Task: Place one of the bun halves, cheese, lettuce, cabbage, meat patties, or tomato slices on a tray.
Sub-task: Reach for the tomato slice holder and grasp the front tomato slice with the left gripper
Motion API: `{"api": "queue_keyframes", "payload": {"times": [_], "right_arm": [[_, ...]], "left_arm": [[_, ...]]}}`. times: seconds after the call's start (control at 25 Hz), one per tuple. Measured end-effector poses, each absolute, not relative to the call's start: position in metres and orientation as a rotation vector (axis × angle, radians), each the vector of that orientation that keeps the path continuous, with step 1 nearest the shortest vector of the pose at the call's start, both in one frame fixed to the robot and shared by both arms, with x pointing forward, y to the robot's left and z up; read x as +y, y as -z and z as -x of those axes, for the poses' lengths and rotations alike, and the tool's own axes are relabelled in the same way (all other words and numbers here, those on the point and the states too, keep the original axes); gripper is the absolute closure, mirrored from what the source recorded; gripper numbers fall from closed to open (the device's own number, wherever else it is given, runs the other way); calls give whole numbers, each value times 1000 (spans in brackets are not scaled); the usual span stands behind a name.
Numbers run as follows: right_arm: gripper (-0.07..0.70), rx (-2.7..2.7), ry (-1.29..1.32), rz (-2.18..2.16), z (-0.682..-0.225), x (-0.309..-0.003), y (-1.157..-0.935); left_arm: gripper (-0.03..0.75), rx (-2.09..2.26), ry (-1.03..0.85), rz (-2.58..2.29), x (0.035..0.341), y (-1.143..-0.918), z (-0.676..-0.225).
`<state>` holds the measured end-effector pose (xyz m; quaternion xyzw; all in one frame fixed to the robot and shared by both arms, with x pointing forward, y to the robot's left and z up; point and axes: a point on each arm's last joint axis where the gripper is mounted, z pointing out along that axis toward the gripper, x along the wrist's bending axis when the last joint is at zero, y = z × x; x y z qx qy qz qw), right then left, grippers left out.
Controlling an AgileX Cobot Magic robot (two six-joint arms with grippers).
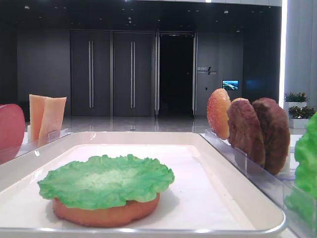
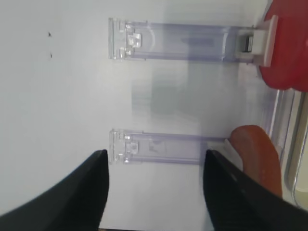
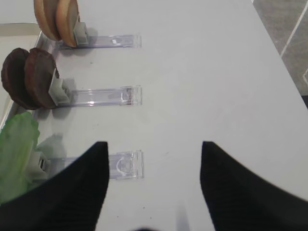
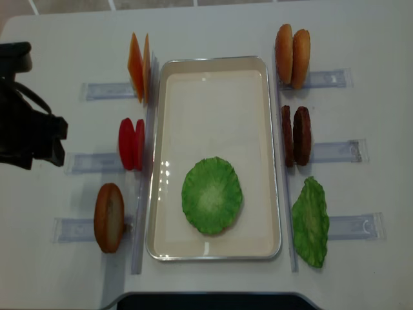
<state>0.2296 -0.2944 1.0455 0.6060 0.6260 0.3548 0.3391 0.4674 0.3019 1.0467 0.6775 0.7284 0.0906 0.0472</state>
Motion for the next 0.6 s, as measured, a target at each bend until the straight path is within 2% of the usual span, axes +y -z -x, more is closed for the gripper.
{"api": "queue_keyframes", "payload": {"times": [0.6], "right_arm": [[203, 1630, -924, -1578, -230, -294, -1046]], "left_arm": [[244, 2239, -234, -2084, 300, -1032, -514]]}}
